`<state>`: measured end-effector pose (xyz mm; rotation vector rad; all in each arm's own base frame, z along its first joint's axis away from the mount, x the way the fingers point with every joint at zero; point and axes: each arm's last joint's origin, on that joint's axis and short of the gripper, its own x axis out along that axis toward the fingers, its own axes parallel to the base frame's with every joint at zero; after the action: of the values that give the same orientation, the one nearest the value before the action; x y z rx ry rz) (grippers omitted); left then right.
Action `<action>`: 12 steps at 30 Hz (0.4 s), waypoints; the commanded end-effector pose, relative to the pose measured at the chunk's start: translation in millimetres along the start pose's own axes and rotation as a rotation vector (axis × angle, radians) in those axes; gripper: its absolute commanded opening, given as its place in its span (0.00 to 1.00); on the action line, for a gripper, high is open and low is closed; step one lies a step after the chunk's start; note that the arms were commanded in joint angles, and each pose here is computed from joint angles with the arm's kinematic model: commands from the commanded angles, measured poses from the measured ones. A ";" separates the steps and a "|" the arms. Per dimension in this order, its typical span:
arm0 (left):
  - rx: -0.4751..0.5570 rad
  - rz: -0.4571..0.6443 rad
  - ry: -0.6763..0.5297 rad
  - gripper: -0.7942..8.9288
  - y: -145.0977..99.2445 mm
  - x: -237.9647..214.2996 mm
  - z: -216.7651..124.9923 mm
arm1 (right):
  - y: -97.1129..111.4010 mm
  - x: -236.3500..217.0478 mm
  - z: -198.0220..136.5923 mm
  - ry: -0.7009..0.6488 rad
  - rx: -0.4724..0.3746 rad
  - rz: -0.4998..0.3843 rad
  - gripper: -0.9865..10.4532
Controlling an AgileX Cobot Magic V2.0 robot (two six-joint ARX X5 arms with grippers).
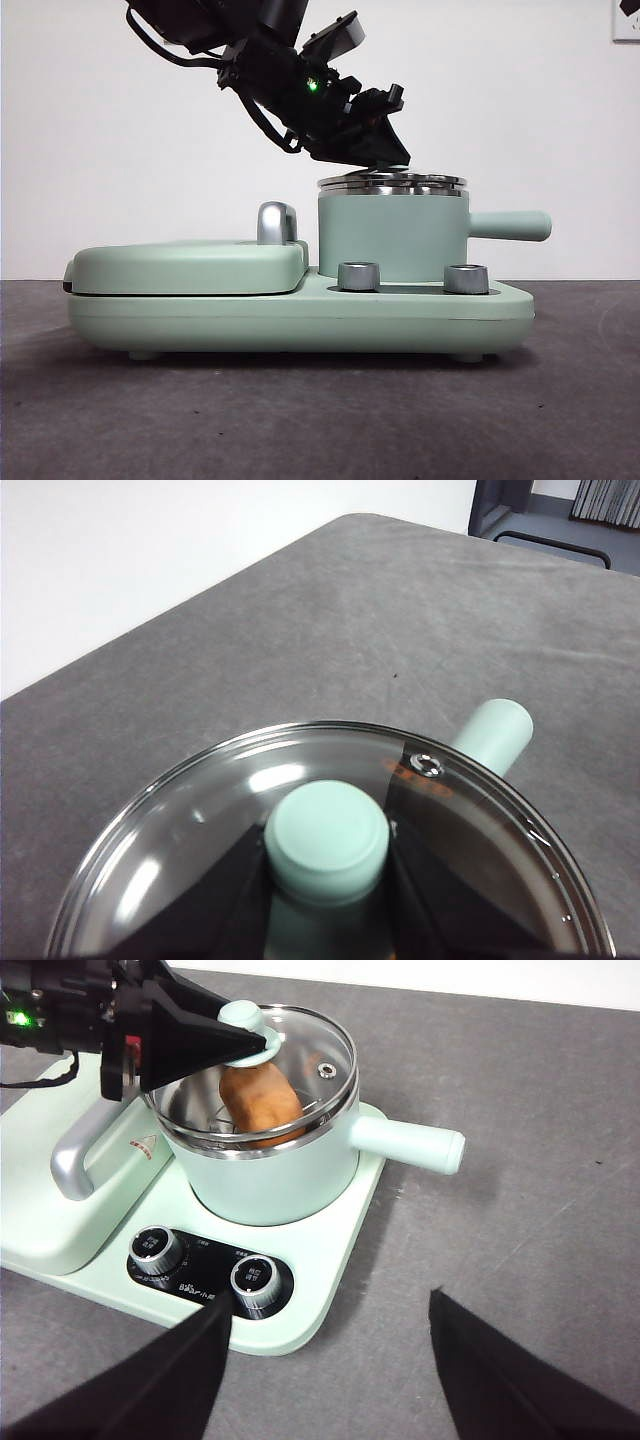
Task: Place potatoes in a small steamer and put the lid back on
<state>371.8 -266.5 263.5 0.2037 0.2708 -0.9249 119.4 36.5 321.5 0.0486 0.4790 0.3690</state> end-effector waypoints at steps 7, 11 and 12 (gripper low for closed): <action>0.001 -0.024 0.022 0.10 -4.5 8.6 -3.5 | 0.3 0.3 1.9 -0.005 0.006 -0.001 0.35; 0.002 -0.023 0.017 0.10 -4.2 8.5 -3.0 | 0.3 0.3 1.9 -0.005 0.006 -0.001 0.35; 0.003 -0.022 0.016 0.11 -4.2 8.4 -2.7 | 0.3 0.3 1.9 -0.005 0.006 -0.001 0.35</action>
<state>370.5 -267.6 261.7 0.2103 0.2851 -0.9322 119.3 36.4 321.6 0.0486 0.4786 0.3690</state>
